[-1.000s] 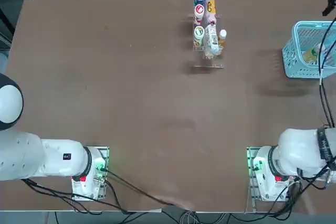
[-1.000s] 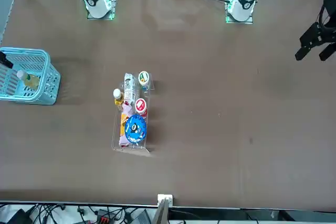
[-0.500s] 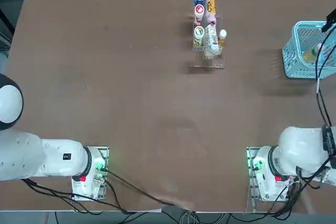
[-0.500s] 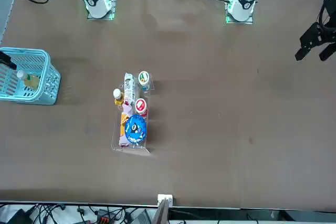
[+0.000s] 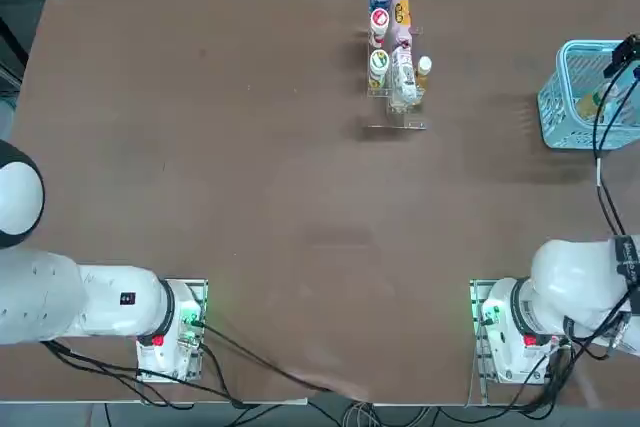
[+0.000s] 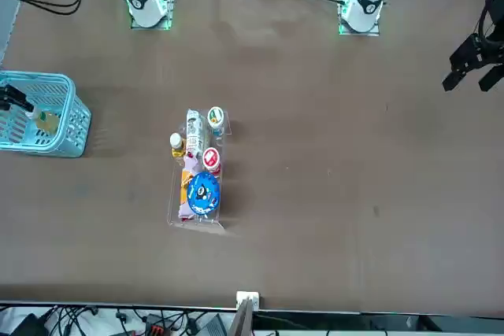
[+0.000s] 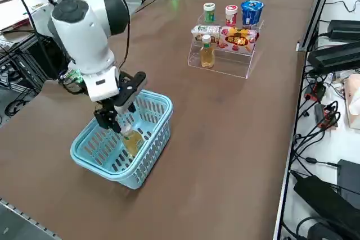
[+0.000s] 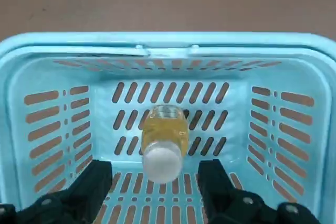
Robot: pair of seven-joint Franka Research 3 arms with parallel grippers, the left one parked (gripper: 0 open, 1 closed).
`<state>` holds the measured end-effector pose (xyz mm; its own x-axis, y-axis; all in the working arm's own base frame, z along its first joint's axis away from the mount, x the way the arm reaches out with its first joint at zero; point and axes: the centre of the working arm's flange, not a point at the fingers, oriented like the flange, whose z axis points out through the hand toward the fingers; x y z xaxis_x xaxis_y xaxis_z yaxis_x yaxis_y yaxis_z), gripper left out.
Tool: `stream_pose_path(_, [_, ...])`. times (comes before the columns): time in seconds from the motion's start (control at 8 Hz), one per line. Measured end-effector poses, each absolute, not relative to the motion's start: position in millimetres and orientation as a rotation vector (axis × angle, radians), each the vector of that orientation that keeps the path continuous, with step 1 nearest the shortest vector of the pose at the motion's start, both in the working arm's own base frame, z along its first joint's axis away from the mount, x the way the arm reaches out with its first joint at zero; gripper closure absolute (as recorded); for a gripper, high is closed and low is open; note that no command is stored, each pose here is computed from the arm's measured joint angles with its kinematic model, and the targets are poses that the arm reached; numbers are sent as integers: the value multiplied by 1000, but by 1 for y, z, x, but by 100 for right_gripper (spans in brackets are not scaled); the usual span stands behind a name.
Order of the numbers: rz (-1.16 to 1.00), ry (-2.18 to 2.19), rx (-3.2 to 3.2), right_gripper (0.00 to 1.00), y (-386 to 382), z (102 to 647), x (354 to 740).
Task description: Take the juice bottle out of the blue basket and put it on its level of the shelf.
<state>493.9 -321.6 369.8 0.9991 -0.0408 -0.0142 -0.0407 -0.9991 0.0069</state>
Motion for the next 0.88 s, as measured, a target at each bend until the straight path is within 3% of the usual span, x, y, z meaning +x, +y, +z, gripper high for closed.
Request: stream_pose_path(0.88, [-13, -91, 3126, 0, -331, 334, 485])
